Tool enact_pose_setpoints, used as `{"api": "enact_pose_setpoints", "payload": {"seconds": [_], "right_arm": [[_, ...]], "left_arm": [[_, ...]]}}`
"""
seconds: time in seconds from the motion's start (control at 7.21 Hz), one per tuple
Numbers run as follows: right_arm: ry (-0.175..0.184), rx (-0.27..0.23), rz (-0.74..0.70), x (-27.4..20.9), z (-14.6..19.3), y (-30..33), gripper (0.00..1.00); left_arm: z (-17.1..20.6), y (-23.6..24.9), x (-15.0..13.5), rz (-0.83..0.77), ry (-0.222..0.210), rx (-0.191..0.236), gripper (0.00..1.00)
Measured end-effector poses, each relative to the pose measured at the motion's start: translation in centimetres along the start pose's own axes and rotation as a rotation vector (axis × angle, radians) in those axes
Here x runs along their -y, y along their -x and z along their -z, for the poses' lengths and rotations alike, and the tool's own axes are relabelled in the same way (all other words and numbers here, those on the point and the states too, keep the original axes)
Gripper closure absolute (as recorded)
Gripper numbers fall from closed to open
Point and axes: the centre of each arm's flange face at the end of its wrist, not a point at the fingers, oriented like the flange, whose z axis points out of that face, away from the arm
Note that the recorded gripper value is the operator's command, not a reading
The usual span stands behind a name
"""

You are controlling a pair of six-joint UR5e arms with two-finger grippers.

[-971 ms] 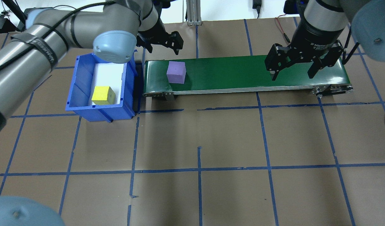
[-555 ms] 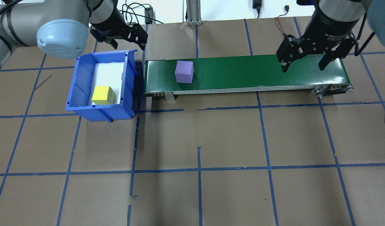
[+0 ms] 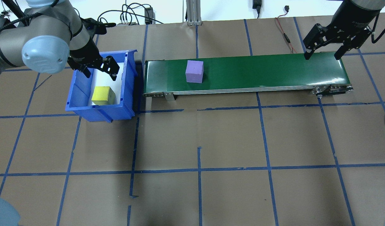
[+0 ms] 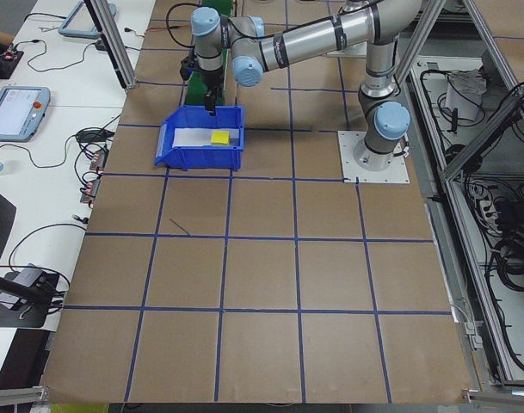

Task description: Move block left to right into plate

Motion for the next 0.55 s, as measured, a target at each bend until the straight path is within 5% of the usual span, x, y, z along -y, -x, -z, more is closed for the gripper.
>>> {"api": "enact_pose_setpoints", "payload": {"seconds": [0.55], "right_arm": [[-0.001,0.066,0.006,5.1,-7.1,-5.7,0.00]], "left_arm": [[-5.7,3.1,-0.2,-0.007,0.024,-0.036,0.00]]}}
